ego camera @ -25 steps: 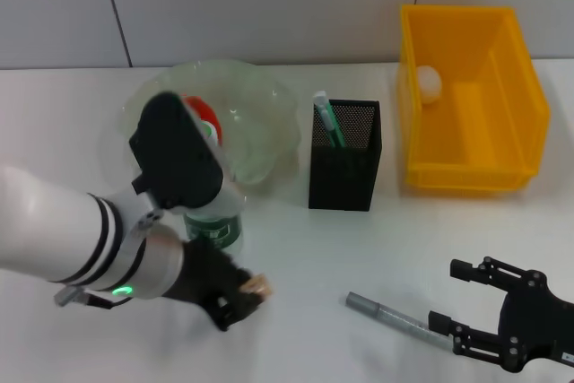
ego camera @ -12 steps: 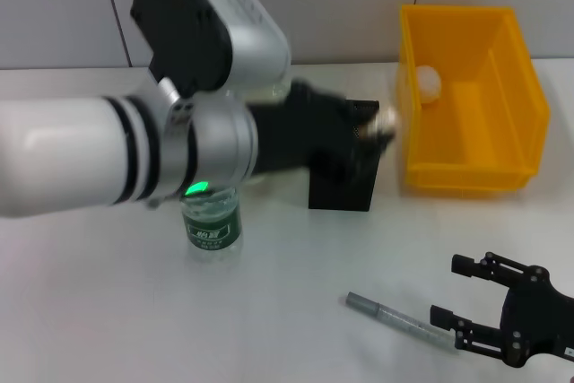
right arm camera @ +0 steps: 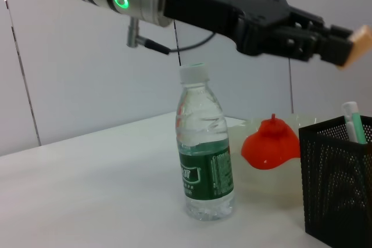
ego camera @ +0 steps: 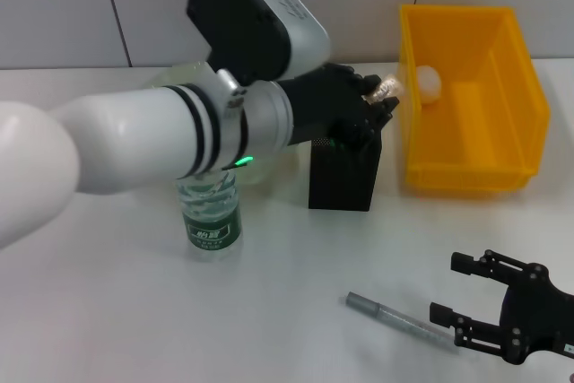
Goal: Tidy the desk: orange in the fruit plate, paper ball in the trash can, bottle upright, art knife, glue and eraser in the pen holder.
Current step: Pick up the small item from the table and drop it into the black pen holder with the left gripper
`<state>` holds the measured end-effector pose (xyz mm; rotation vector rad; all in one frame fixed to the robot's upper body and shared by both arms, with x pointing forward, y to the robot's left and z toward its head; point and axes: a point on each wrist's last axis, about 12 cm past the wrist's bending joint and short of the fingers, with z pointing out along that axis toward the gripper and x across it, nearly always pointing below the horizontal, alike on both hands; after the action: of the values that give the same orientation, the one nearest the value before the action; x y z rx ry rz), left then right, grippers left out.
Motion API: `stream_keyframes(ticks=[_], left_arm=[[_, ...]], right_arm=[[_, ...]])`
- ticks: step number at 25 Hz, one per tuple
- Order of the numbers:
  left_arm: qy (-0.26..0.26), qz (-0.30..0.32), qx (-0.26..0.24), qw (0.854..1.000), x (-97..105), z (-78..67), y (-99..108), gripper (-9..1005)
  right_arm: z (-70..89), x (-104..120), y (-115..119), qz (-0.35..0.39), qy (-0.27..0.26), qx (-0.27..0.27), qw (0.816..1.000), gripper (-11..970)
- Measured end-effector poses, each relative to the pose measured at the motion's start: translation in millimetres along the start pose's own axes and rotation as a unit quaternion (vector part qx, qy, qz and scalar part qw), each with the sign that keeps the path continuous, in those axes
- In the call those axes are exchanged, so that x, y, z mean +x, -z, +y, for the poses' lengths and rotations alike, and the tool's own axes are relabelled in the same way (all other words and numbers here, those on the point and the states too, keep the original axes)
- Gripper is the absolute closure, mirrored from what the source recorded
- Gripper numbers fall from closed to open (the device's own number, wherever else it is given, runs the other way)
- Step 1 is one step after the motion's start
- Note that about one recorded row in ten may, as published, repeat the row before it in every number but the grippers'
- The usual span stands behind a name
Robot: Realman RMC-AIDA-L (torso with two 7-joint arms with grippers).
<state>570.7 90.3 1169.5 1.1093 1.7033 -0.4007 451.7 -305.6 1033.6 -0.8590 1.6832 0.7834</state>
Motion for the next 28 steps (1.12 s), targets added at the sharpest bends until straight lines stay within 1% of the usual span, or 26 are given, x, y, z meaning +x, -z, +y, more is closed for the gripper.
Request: stream_keyframes(ticks=[5, 9, 14, 20, 21, 28], left_arm=[[-0.010, 0.003, -0.007, 1.000, 3, 0.9, -8, 722], [-0.014, 0.007, -0.021, 1.000, 9, 5.2, -15, 721], [-0.011, 0.015, -0.026, 0.999, 14, 8.8, -18, 719], [-0.008, 0.015, -0.030, 0.999, 15, 11.3, -17, 717], [-0.003, 0.021, -0.034, 0.999, 19, 13.7, -18, 717], [-0.001, 0.029, -0.033, 0.999, 25, 13.1, -18, 714]], right_arm=[[-0.3, 0, -1, 0.000, -0.001, -0.001, 1.000, 228], [-0.8, -1, -2, -0.001, 0.000, -0.002, 1.000, 231], [-1.0, -1, -2, -0.001, 0.001, -0.002, 1.000, 236], [-1.1, -1, -2, -0.001, 0.001, -0.002, 1.000, 241], [-1.1, -1, -2, -0.001, 0.001, -0.002, 1.000, 242], [-1.3, -2, -2, -0.001, 0.000, -0.003, 1.000, 247]])
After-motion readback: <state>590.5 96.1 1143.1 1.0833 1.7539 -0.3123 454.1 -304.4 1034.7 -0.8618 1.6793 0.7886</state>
